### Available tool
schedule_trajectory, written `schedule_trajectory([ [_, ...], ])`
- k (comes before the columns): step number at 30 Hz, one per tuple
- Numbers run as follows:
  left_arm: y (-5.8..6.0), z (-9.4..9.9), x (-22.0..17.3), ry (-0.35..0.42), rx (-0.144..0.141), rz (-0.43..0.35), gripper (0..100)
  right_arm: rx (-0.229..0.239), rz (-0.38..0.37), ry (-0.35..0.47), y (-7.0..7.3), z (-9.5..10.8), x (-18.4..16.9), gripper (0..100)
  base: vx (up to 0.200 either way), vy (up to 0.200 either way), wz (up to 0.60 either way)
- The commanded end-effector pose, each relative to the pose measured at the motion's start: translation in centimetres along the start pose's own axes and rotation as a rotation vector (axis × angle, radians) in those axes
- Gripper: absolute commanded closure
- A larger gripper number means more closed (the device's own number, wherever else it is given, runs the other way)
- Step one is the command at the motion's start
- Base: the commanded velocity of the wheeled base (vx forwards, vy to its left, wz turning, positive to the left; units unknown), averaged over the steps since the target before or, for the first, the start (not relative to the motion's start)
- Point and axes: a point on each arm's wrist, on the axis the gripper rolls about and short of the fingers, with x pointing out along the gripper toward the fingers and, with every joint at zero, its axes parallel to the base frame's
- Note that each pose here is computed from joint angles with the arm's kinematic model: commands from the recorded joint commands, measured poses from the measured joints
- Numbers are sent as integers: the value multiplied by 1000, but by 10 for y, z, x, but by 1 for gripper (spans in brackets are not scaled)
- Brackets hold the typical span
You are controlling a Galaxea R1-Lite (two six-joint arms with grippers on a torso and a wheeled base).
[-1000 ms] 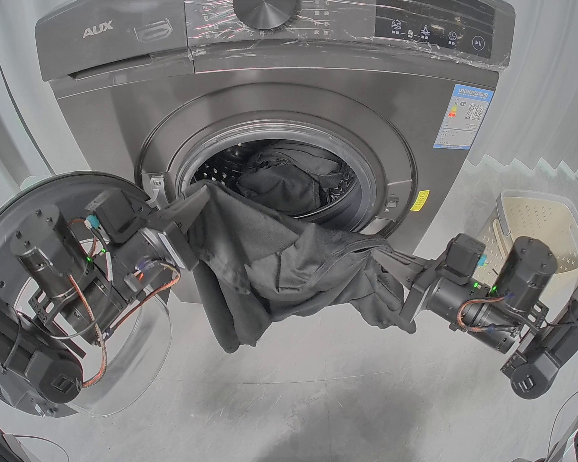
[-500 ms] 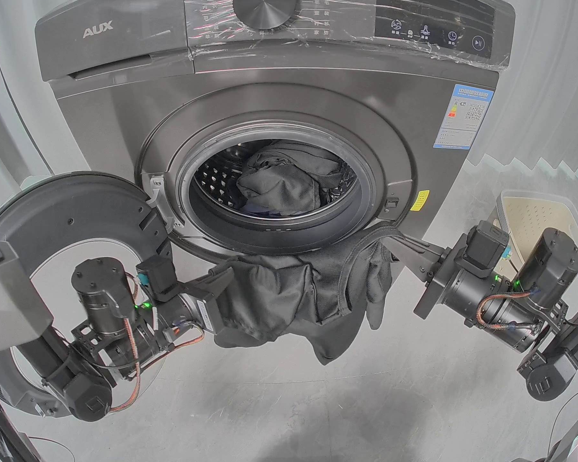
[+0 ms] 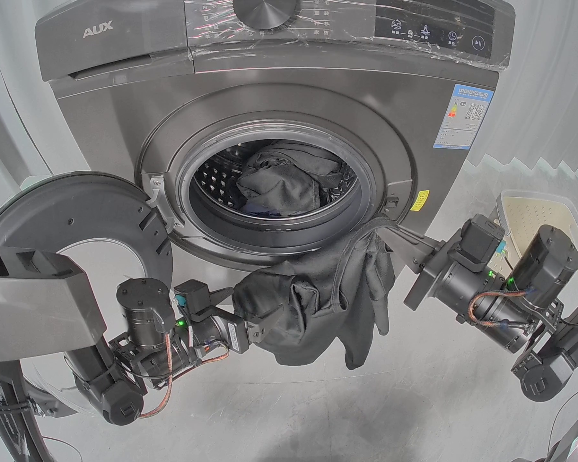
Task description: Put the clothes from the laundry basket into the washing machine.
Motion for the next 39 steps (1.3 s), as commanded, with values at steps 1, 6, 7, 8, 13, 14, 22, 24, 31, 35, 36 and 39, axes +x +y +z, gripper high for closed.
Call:
schedule_trajectory([
  [1,-7,-5,2,3,6,-41,0,9,-28,0,-1,-5,11,100,0,0,0],
  [6,-13,-3,3,-23,17,-66,0,39,-66,-7,-4,-9,20,100,0,0,0],
  [7,-14,-3,3,-23,19,-67,0,40,-69,-8,-5,-10,20,100,0,0,0],
  [8,-15,-3,3,-23,27,-70,0,42,-72,-7,-5,-10,21,100,0,0,0],
  [13,-26,-4,4,-22,51,-111,0,46,-72,-16,-5,-12,28,100,0,0,0],
  [14,-26,-4,4,-22,51,-111,0,46,-72,-16,-5,-12,28,100,0,0,0],
  [22,-42,-14,20,-10,65,-197,0,72,-103,-51,-7,-12,40,100,0,0,0],
  [24,-43,-13,24,-19,66,-200,0,72,-103,-51,-7,-12,40,100,0,0,0],
  [31,-41,-22,52,-47,93,-199,0,72,-101,-55,-6,-10,39,100,0,0,0],
  [35,-38,-28,66,-56,120,-194,0,73,-99,-58,-6,-9,39,100,0,0,0],
  [36,-38,-28,69,-61,121,-194,0,71,-98,-59,-6,-8,39,100,0,0,0],
  [39,-37,-28,76,-80,120,-191,0,71,-97,-64,-6,-7,38,100,0,0,0],
])
